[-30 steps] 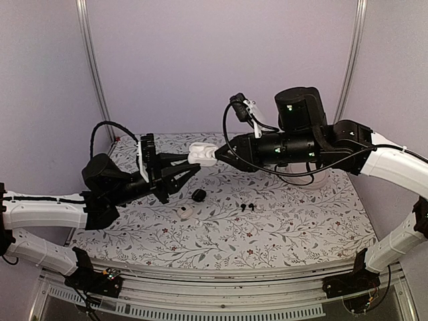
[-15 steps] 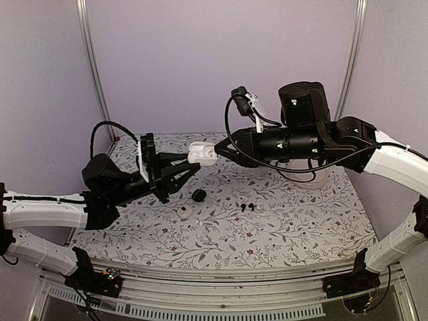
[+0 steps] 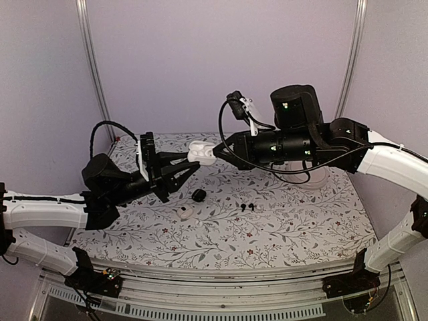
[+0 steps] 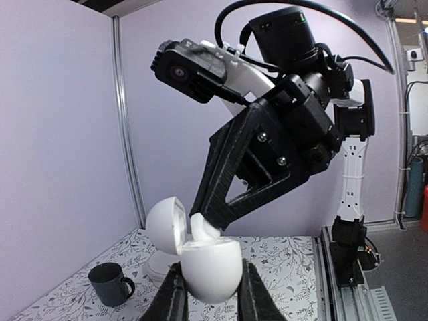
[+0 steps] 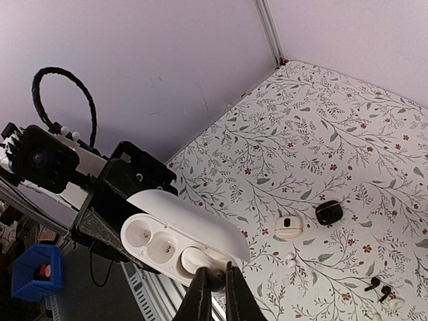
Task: Insert the wireless bluetooth earbuds into the charging case
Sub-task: Adjust the left earbud in the right side groove of the charging case, then pass from the left arm to the right
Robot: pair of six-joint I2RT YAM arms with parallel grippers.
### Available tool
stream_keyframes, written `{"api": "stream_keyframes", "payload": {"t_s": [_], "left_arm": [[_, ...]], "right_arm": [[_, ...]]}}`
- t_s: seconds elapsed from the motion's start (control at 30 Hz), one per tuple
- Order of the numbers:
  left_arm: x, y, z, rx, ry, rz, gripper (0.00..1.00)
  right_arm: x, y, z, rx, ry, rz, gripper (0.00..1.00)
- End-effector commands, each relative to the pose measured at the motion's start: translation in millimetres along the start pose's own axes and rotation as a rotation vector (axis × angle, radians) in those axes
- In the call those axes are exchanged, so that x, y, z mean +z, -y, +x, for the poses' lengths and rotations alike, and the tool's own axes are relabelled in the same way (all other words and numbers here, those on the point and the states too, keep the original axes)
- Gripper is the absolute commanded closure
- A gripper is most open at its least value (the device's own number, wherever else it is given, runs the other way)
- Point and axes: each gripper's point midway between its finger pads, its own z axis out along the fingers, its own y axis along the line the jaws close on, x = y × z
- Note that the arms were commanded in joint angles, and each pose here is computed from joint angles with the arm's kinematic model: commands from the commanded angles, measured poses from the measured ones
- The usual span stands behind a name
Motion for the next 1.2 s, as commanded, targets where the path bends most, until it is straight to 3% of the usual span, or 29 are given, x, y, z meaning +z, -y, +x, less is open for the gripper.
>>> {"api": "stream_keyframes", "payload": {"t_s": [0.0, 0.23, 0.43, 0.73, 1.0, 1.07, 1.17], "left_arm": [[-0.1, 6.3, -38.6, 0.038, 0.136, 0.016, 1.00], [1.7, 5.0, -38.6, 0.036, 0.146, 0.012, 1.00], [0.9, 3.2, -33.6, 0.008, 0.142, 0.027, 1.00], [-5.3, 10.7, -17.0, -0.045, 0.102, 0.092, 1.00], [-16.3, 32.6, -17.9, -0.081, 0.112, 0.280, 1.00], [-17.2, 38.7, -17.9, -0.080, 0.107, 0.327, 1.00], [-17.3, 47.1, -15.8, -0.080, 0.091, 0.388, 1.00]], "right_arm": [[3.6, 6.4, 15.1, 0.009, -0.056, 0.035, 0.90], [6.7, 3.6, 26.1, 0.001, -0.101, 0.010, 0.91], [-6.1, 2.8, 19.7, -0.004, -0.066, 0.009, 0.82], [-32.2, -10.0, 1.4, -0.030, 0.016, -0.085, 0.63], [-57.4, -36.3, 3.7, -0.115, 0.076, -0.284, 0.43], [-58.9, -36.7, 4.1, -0.120, 0.079, -0.293, 0.44], [-60.3, -39.7, 2.5, -0.124, 0.080, -0.308, 0.53]]}}
